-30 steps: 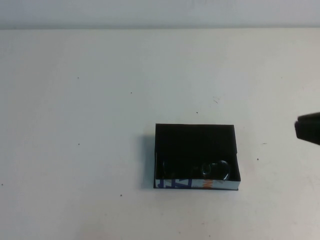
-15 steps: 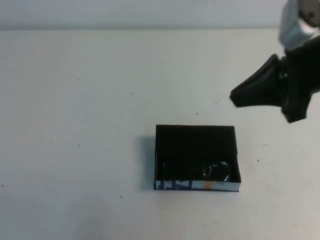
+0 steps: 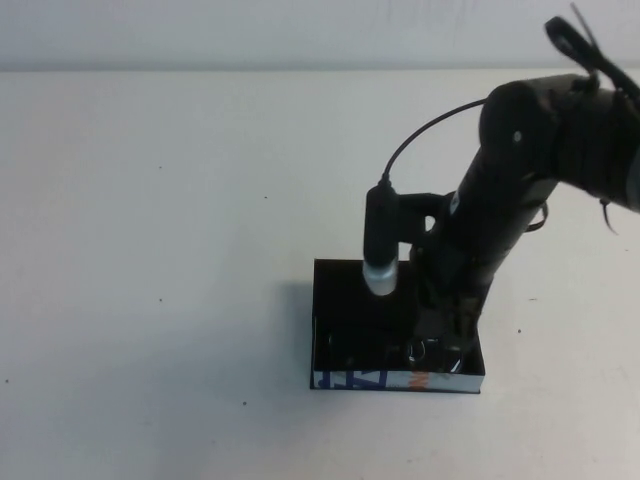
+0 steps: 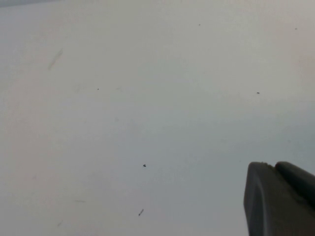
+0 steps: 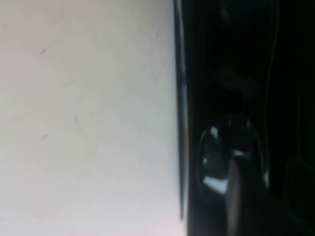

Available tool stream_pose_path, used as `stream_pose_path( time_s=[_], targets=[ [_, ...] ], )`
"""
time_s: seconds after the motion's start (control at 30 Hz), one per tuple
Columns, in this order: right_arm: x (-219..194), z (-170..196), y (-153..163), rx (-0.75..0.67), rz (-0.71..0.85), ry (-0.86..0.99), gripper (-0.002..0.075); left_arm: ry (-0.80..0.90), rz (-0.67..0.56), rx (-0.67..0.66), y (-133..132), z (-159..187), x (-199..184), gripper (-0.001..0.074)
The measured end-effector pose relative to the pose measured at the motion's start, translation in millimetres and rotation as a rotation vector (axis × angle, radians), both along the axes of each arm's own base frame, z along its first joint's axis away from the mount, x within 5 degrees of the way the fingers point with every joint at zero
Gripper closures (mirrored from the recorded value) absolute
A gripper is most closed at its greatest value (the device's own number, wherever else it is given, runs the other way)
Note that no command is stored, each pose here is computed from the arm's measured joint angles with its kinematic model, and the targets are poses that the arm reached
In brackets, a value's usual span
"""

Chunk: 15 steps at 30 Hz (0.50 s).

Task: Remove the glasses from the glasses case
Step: Pick up the glasses from the glasses case

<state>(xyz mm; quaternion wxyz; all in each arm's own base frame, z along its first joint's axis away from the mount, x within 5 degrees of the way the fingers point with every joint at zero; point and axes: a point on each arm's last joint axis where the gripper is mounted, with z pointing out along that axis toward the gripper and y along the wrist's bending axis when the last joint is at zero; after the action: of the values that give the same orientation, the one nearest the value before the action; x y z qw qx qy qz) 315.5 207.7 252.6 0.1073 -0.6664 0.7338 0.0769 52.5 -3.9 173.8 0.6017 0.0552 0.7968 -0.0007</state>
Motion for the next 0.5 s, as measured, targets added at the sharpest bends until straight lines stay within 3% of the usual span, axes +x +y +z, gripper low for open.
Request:
stream_pose_path(
  time_s=[0.17, 0.5],
  targets=[
    [8.5, -15.6, 20.5, 0.034, 0.012, -0.088, 0.0388, 0.0, 0.0, 0.0, 0.0, 0.0, 0.0, 0.0739],
    [13.0, -42.6, 32.2, 0.013, 0.025, -0.063, 0.0356, 0.0, 0.0, 0.0, 0.0, 0.0, 0.0, 0.0739]
  ],
)
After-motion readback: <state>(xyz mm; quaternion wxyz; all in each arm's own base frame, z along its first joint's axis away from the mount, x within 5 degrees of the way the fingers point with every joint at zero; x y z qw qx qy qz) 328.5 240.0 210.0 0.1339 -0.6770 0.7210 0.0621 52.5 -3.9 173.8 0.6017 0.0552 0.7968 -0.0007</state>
